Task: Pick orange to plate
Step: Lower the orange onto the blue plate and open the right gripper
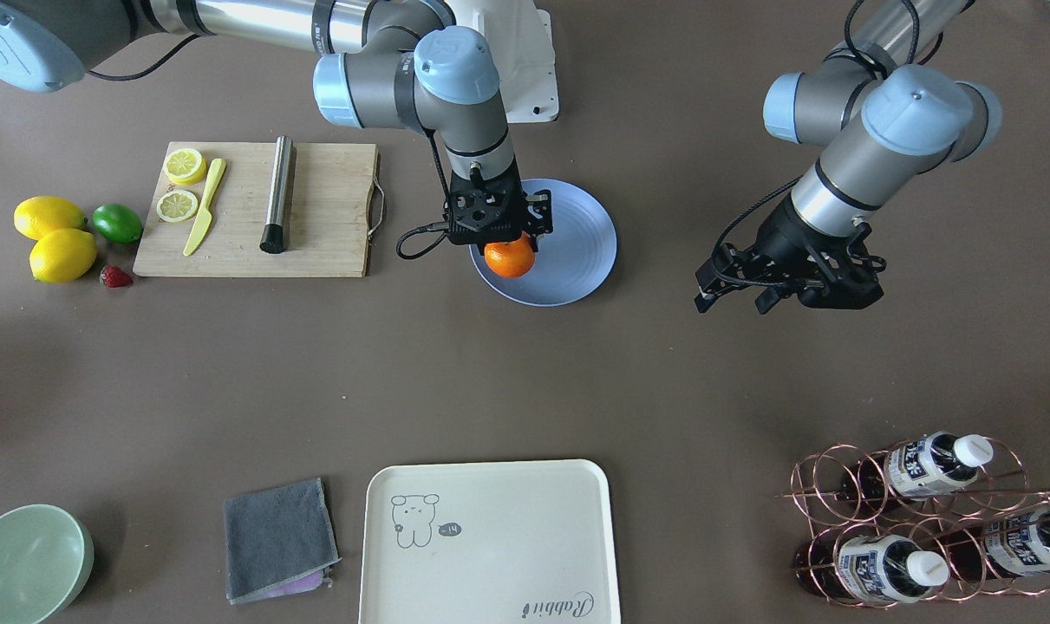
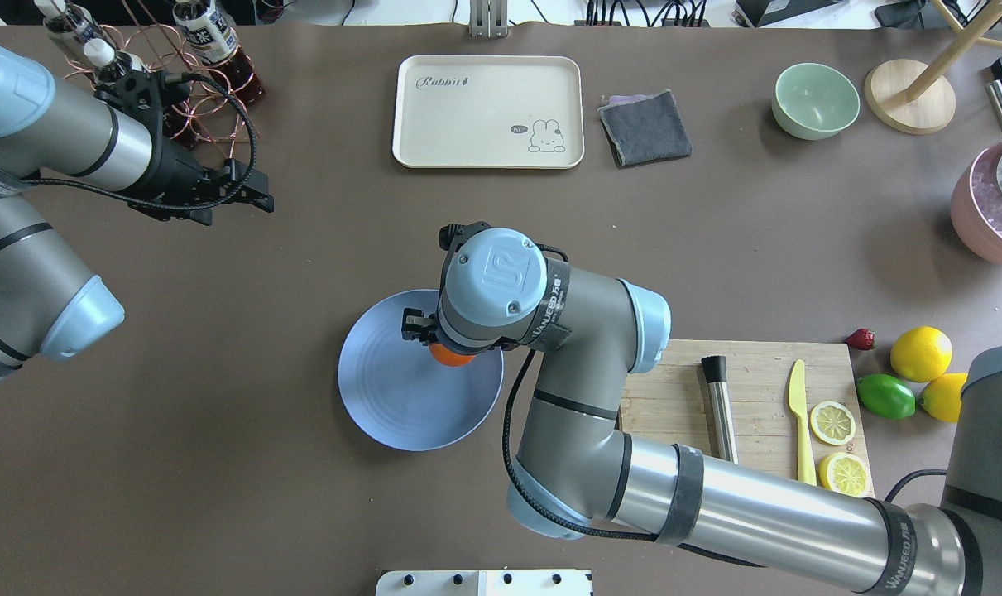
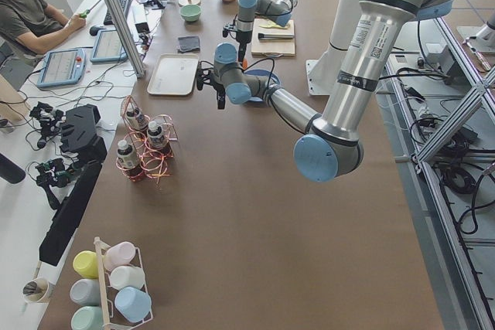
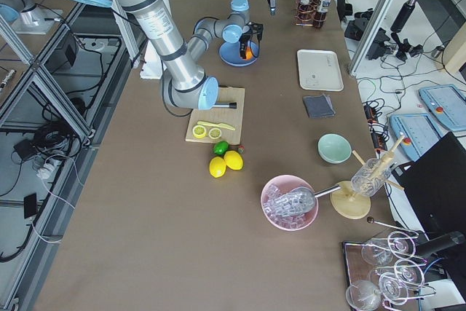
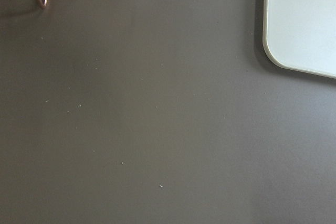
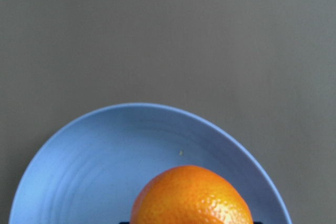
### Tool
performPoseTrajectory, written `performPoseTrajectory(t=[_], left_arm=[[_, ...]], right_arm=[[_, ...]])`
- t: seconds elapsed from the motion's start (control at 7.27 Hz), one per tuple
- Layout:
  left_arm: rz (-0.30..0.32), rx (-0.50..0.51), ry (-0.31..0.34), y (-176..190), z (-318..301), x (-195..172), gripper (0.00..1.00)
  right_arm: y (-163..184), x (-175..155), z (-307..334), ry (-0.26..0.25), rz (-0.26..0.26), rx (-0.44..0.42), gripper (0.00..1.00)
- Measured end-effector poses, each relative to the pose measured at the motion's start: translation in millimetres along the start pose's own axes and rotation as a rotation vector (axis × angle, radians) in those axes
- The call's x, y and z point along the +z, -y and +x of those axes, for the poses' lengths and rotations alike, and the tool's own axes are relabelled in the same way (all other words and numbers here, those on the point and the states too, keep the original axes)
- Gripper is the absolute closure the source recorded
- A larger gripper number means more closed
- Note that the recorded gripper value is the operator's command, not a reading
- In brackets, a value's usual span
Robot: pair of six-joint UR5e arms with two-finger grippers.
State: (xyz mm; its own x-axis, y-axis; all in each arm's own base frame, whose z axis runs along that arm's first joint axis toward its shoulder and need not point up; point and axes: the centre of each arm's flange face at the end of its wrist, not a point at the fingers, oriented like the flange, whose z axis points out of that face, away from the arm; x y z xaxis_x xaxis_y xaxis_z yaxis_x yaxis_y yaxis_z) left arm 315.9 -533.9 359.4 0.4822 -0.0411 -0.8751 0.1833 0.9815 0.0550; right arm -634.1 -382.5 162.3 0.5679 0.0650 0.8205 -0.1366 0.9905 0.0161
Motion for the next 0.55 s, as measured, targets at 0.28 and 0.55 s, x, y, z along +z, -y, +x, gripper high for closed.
performPoseTrajectory(t=[0.28,0.55], left_arm=[[0.002,0.04,0.019,10.9,-28.9,-11.3,0.03],[-0.001,0.044,0.026,12.7,-35.9,-10.0,0.03]], right_arm=[[-27.3,14.5,-21.7,-0.009,-0.001,0.001,1.0],[-34.8,24.5,-30.7,-0.021,0.004,0.003,0.01]])
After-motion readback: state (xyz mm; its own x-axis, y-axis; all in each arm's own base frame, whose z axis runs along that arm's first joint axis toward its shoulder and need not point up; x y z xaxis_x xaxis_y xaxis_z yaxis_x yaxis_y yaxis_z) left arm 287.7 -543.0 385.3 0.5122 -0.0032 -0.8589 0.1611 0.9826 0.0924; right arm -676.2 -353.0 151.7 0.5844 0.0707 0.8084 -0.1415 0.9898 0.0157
